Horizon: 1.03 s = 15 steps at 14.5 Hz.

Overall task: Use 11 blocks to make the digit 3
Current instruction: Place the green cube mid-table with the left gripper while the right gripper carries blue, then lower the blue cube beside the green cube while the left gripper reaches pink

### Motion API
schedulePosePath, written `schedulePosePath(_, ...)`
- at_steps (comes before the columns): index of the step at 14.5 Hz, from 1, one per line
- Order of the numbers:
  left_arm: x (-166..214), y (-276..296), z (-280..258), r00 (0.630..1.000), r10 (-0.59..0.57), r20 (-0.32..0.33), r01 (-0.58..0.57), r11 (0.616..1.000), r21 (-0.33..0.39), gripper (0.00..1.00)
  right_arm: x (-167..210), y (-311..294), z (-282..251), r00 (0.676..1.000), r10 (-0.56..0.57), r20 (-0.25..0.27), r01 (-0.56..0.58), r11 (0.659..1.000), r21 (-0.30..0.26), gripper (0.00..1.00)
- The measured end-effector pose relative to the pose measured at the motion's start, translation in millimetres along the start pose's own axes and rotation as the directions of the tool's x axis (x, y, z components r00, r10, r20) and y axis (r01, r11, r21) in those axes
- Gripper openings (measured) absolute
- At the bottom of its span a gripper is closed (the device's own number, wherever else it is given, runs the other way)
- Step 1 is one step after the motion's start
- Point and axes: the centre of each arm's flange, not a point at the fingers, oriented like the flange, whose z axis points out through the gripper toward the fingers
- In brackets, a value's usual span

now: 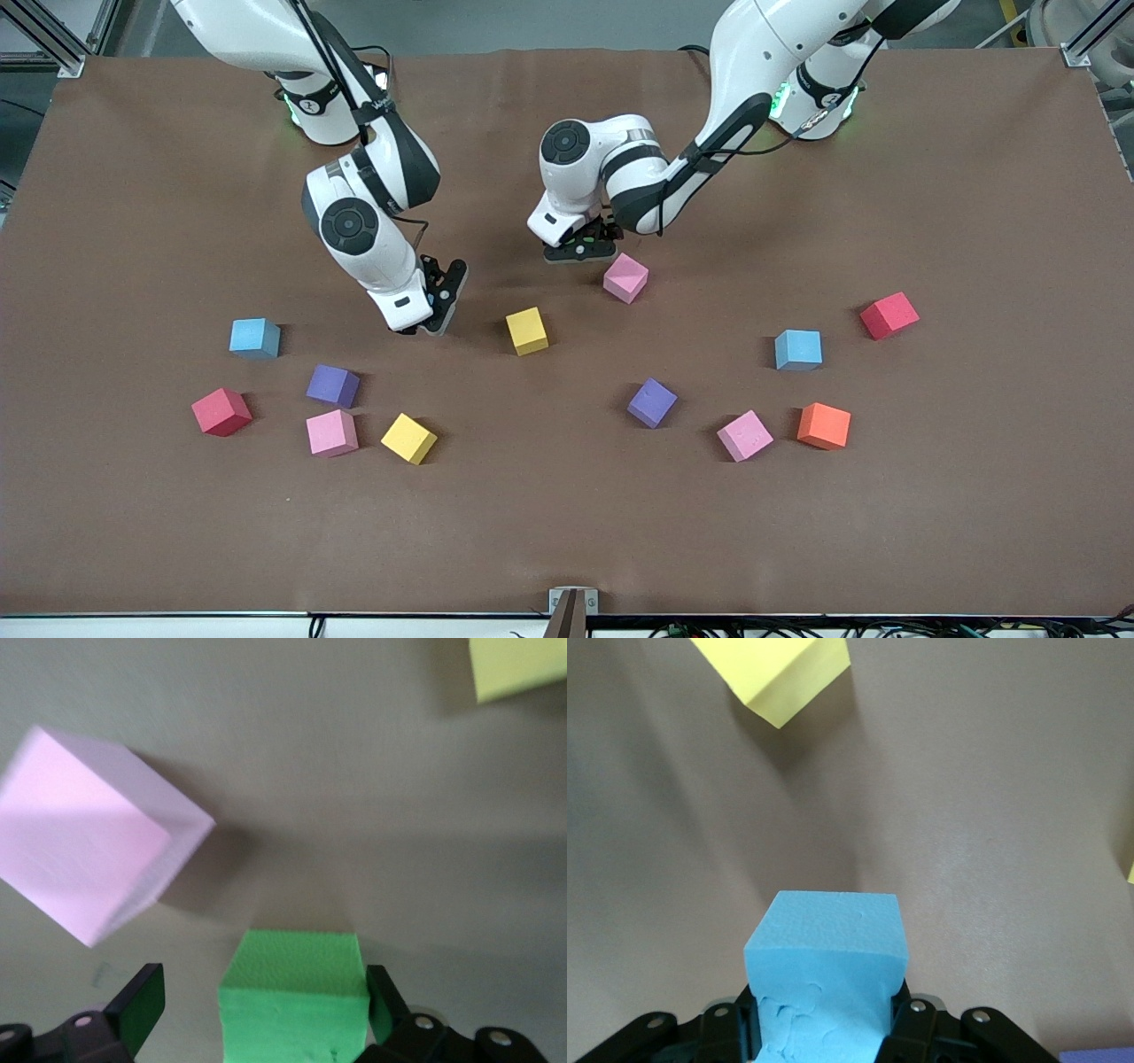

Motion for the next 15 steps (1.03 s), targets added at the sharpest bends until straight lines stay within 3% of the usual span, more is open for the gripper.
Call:
schedulePosePath(5,61,-4,-103,0.991,-0.127,-0.051,0.128,0.992,0.02,1.0,13,-30,12,0.997,-0.073,0.001,0.073,0.997,-0.004,0.53)
schedulePosePath(8,130,-56,-152,0.963,-0.257,-0.087,0.257,0.966,-0.009,1.0,34,-77,22,0.987,-0.161,0.009,0.161,0.987,-0.004,0.53)
schedulePosePath(11,186,-116,-166,0.952,-0.289,-0.098,0.289,0.957,-0.017,1.0,58,-117,23,0.971,-0.239,0.002,0.239,0.971,-0.016,0.53)
schedulePosePath(15,236,-181,-163,0.958,-0.272,-0.09,0.273,0.962,-0.008,1.0,77,-158,27,0.97,-0.245,0.007,0.245,0.969,-0.016,0.53)
